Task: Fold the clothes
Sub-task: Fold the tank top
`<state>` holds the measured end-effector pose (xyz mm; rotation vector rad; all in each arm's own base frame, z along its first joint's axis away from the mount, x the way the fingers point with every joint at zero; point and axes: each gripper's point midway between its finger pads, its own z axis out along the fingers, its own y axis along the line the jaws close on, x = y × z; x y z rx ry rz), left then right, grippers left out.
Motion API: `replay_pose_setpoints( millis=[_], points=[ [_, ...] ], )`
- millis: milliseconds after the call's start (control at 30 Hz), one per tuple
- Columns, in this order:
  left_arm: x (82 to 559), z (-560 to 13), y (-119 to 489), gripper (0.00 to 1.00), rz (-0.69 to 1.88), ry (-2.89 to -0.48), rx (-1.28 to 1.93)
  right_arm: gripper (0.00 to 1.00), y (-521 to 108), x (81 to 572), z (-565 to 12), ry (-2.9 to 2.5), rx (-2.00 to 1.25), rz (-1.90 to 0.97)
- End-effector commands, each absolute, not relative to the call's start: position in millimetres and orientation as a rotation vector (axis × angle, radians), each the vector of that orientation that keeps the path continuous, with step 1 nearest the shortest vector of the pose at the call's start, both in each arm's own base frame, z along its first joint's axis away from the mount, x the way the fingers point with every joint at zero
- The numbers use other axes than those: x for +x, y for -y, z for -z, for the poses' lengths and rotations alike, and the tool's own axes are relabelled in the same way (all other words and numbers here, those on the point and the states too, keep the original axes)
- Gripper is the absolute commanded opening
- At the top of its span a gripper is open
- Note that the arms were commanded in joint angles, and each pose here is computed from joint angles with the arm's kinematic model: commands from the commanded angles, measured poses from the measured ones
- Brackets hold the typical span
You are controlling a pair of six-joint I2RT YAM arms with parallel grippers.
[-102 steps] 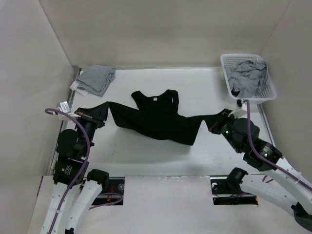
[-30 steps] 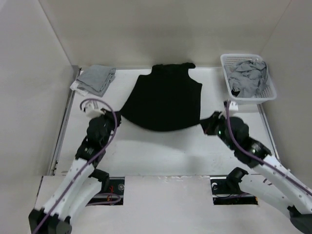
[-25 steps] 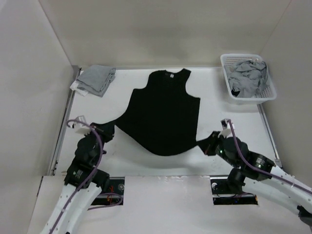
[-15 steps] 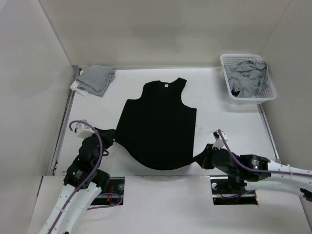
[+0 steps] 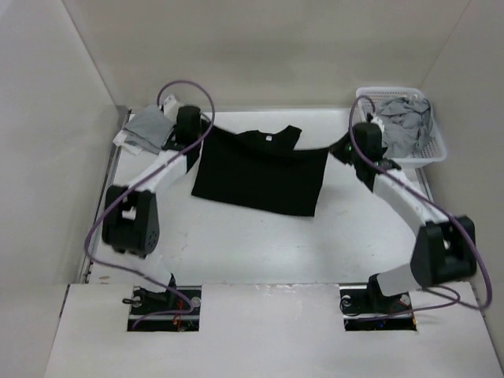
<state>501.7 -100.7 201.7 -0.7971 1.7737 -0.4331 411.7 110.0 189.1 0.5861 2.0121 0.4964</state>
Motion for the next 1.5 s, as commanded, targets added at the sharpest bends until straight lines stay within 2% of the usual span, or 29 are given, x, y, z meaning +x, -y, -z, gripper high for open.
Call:
replay_pose_setpoints(
  millis=[0, 33, 100, 200, 233, 300, 400, 467, 533, 567, 667, 833, 1033, 1267, 1367, 1467],
  points=[
    [568, -252, 105, 0.03, 0.483, -1.659, -0.73, 0.0, -117, 486, -243, -1.874, 0.463, -0.632],
    [578, -248, 106, 0.03, 0.474, -1.67, -0.73, 0.0, -114, 500, -240, -1.879, 0.48, -0.63],
    [605, -240, 111, 0.1, 0.473, -1.69, -0.718, 0.03, -111, 535, -227, -1.905, 0.508, -0.63],
    [622, -217, 112, 0.32, 0.467, -1.76, -0.701, 0.3, -120, 567, -201, -1.99, 0.526, -0.63],
    [617, -212, 105, 0.35, 0.455, -1.774, -0.717, 0.36, -119, 567, -194, -2.012, 0.524, -0.617],
    [591, -200, 93, 0.35, 0.427, -1.787, -0.75, 0.42, -121, 556, -186, -2.026, 0.521, -0.589],
    [525, -179, 70, 0.3, 0.397, -1.745, -0.806, 0.39, -132, 515, -175, -2.013, 0.519, -0.566],
    [472, -153, 59, 0.27, 0.417, -1.723, -0.869, 0.25, -147, 482, -169, -1.991, 0.489, -0.587],
    [431, -126, 53, 0.25, 0.43, -1.744, -0.906, 0.04, -163, 447, -155, -2.0, 0.451, -0.617],
    [415, -112, 52, 0.26, 0.43, -1.774, -0.913, 0.0, -168, 431, -149, -2.005, 0.449, -0.633],
    [392, -85, 55, 0.32, 0.493, -1.863, -0.908, 0.0, -179, 393, -134, -2.022, 0.432, -0.668],
    [400, -75, 57, 0.38, 0.599, -1.85, -0.93, 0.06, -186, 360, -122, -2.042, 0.382, -0.676],
    [426, -52, 64, 0.36, 0.631, -1.868, -0.984, 0.21, -177, 340, -97, -2.069, 0.42, -0.675],
    [432, -39, 61, 0.21, 0.61, -1.869, -1.035, 0.42, -151, 336, -71, -2.062, 0.59, -0.608],
    [434, -42, 61, 0.11, 0.602, -1.858, -1.039, 0.46, -143, 341, -55, -2.087, 0.683, -0.594],
    [431, -46, 57, 0.06, 0.577, -1.841, -1.052, 0.46, -138, 348, -50, -2.072, 0.77, -0.617]
  ],
)
